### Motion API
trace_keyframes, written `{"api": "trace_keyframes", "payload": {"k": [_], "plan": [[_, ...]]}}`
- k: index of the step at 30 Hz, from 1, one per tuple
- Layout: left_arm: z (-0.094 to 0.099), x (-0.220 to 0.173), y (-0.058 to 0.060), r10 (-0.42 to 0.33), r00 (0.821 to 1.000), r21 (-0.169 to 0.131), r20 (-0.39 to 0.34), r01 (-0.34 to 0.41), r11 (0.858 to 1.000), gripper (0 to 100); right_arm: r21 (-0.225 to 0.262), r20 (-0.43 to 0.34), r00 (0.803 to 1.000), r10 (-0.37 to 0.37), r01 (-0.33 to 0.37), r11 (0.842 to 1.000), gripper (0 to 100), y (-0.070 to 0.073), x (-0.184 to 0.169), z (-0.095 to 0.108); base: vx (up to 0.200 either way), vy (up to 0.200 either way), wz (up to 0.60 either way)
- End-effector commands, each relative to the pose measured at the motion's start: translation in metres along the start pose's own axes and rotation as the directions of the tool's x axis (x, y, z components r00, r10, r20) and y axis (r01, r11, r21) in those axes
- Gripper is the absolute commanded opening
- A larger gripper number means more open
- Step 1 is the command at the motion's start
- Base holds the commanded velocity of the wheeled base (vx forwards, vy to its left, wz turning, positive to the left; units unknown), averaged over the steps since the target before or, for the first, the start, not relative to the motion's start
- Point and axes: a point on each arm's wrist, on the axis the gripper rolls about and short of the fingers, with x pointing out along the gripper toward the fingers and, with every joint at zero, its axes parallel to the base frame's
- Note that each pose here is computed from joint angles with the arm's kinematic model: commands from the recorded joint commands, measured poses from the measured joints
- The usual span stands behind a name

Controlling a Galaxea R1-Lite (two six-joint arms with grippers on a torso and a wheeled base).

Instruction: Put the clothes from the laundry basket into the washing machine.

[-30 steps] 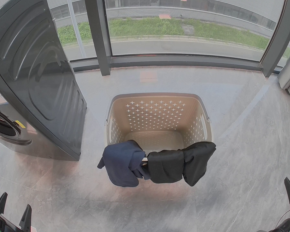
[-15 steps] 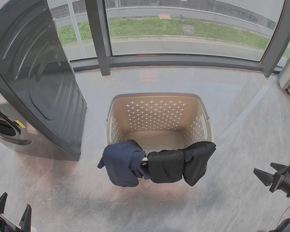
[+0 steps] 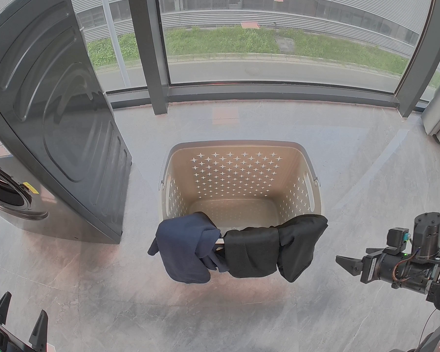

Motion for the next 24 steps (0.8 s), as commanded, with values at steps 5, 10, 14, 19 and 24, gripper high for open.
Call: {"api": "trace_keyframes", "payload": {"k": [5, 10, 14, 19, 24], "plan": [[-0.005, 0.000, 0.000, -0.001, 1.000, -0.003, -0.002, 0.001, 1.000, 100, -0.038, -0.094, 0.995, 0.031, -0.035, 0.999, 100, 0.016, 0.049, -0.011, 0.000, 0.000, 0.00], [-0.005, 0.000, 0.000, -0.001, 1.000, -0.001, 0.000, 0.001, 1.000, 100, -0.041, -0.048, 0.999, 0.023, -0.025, 0.999, 100, 0.017, 0.071, -0.008, 0.000, 0.000, 0.00], [-0.005, 0.000, 0.000, -0.001, 1.000, -0.003, -0.002, 0.001, 1.000, 100, -0.045, -0.060, 0.998, 0.022, -0.025, 0.999, 100, 0.018, 0.083, -0.014, 0.000, 0.000, 0.00], [-0.005, 0.000, 0.000, -0.001, 1.000, -0.001, 0.000, 0.001, 1.000, 100, -0.045, -0.023, 0.999, 0.037, -0.038, 0.998, 100, 0.021, 0.092, -0.007, 0.000, 0.000, 0.00], [-0.005, 0.000, 0.000, -0.001, 1.000, -0.003, -0.002, 0.001, 1.000, 100, -0.043, -0.021, 0.999, 0.035, -0.036, 0.998, 100, 0.022, 0.106, -0.007, 0.000, 0.000, 0.00]]}}
